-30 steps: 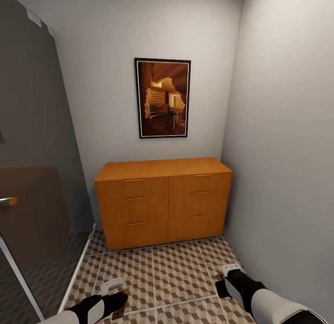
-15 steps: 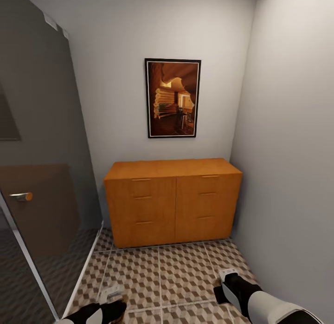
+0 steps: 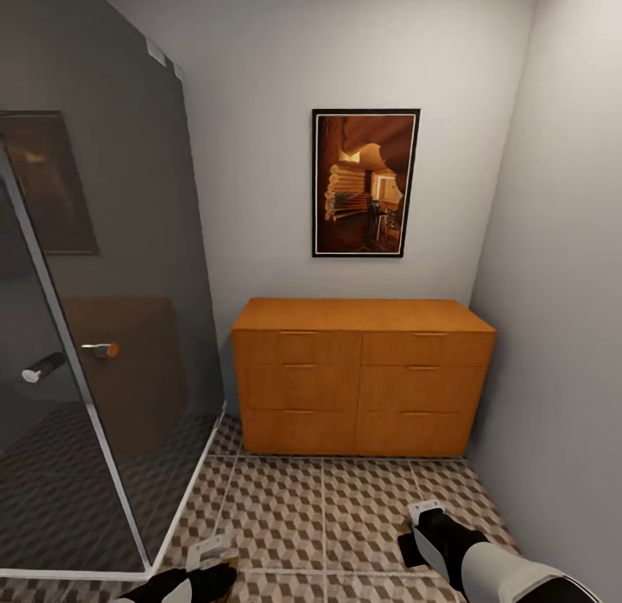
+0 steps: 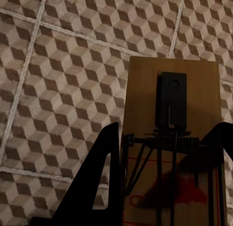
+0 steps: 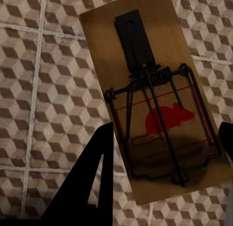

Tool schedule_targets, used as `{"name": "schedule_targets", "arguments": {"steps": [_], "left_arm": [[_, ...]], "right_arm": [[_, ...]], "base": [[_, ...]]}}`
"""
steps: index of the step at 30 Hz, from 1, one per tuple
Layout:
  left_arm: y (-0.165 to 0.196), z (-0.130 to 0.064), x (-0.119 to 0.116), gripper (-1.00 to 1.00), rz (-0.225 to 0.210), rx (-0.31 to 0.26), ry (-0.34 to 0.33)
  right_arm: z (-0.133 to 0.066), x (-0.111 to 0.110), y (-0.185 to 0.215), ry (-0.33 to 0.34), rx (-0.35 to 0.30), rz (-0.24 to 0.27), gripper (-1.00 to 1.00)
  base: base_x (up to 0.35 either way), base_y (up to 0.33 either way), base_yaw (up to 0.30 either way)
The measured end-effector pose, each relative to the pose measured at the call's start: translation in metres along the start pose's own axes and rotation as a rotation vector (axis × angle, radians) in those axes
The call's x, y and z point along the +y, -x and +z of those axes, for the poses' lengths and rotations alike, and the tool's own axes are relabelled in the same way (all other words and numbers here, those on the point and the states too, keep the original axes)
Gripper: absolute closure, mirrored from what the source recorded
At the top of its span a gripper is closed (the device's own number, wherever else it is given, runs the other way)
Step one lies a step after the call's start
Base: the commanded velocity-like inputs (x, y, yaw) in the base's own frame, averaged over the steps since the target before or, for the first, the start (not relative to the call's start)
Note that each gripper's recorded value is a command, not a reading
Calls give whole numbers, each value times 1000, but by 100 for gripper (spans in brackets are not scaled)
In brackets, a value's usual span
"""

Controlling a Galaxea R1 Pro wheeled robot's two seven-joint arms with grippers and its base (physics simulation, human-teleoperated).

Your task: Take the four mousetraps from the cabinet in the bathroom and place them on the bathroom floor. Make sure all four end up on the same floor surface, and ensure that at least two of them are either under or directly next to the same bathroom sink.

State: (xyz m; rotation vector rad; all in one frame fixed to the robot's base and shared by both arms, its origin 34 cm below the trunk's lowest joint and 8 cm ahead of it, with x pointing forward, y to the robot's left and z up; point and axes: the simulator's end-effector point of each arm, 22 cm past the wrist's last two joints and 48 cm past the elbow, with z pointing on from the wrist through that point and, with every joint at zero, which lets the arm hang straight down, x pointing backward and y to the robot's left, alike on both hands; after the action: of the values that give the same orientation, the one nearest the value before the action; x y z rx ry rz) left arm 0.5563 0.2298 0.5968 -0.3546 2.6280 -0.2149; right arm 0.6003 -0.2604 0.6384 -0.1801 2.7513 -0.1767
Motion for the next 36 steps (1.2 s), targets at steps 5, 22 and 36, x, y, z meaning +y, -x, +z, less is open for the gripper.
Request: {"name": "schedule_targets", "arguments": {"steps": [5, 22, 36], "left_arm": [[-9, 1, -3, 100, 0, 11, -4], [-37, 2, 4, 100, -7, 46, 5], [-35, 1, 9, 100, -11, 41, 12]], "right_arm": [[0, 0, 0, 0, 0, 0, 100], [-1, 9, 4, 10, -17, -3, 100], [-1, 14, 5, 15, -18, -5, 100]], "base": [[0, 0, 270], [0, 0, 270], [0, 0, 270]]}}
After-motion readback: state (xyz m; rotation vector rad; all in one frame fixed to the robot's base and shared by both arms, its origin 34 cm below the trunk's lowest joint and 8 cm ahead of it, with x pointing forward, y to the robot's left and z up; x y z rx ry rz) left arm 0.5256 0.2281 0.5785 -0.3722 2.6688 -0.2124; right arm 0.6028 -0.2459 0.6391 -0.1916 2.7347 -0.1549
